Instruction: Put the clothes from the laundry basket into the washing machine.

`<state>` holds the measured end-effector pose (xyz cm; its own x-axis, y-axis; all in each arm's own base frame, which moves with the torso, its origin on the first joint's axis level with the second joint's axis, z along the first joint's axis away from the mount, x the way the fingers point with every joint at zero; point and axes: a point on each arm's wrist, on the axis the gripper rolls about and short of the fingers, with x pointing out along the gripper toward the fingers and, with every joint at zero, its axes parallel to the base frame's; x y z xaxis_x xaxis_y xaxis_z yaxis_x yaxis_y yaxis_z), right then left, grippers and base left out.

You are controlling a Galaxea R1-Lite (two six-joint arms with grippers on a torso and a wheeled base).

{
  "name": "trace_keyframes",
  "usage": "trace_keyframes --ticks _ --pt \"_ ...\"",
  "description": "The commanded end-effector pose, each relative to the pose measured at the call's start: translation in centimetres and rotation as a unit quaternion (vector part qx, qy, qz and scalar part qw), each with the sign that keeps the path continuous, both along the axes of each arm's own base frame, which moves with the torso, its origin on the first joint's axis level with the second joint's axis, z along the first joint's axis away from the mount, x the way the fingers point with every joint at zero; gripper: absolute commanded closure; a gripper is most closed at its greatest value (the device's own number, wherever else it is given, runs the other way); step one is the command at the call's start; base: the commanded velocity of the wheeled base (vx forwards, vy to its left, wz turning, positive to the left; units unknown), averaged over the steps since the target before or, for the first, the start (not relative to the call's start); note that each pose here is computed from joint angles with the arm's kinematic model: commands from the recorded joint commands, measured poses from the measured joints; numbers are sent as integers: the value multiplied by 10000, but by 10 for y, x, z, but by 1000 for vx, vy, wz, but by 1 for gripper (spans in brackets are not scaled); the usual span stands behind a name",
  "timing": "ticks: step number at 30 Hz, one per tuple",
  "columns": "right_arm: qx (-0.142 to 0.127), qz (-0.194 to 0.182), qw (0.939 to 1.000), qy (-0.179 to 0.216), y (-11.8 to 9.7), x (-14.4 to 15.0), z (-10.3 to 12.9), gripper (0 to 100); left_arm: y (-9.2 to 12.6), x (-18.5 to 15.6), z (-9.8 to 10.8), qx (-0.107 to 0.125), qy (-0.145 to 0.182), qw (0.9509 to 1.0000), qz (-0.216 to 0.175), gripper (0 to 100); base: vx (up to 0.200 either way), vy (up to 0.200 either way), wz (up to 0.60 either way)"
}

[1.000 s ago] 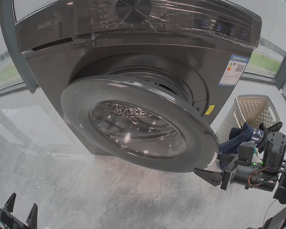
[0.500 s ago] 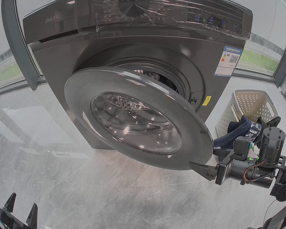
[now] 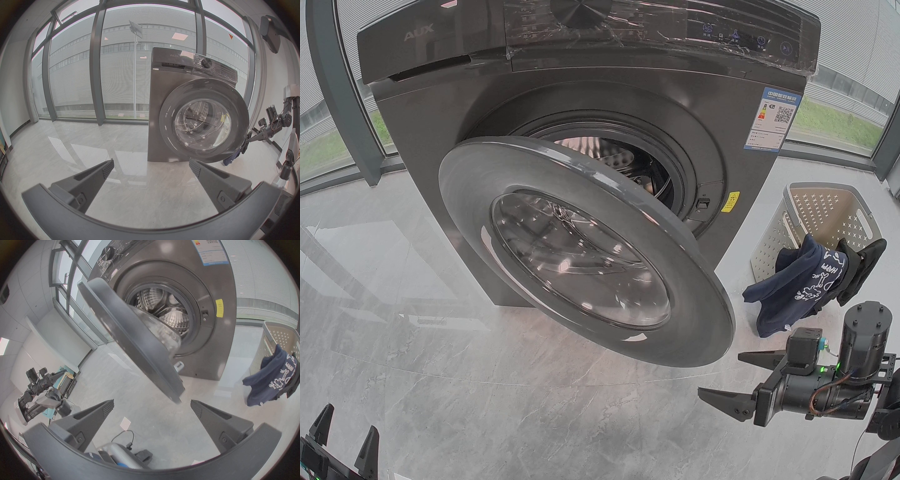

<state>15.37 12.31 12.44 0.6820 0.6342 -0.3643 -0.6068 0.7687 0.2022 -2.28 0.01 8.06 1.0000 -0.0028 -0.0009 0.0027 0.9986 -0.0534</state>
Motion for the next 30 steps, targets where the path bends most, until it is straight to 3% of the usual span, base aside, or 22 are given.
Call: trace_keyframes --ticks 1,8,14,19,21,28,30 --pt "-200 -292 9991 223 -21 -9 -14 0 0 1 -4 -1 49 10000 6 0 0 0 0" --pt "-344 -1252 9914 158 -49 24 -14 0 0 1 -4 -1 49 10000 -2 0 0 0 0" --pt "-193 -1526 9880 -164 -47 60 4 0 0 1 -4 -1 49 10000 6 0 0 0 0" --pt "-137 -1406 9897 -231 -34 74 7 0 0 1 -4 -1 49 10000 6 0 0 0 0" --pt "-153 -1121 9934 -175 -20 70 4 0 0 1 -5 -1 49 10000 14 0 0 0 0" --pt "-287 -700 9971 28 -9 49 -8 0 0 1 -5 -1 49 10000 6 0 0 0 0" --pt "-315 -324 9990 72 -7 22 -10 0 0 1 -4 -1 49 10000 6 0 0 0 0"
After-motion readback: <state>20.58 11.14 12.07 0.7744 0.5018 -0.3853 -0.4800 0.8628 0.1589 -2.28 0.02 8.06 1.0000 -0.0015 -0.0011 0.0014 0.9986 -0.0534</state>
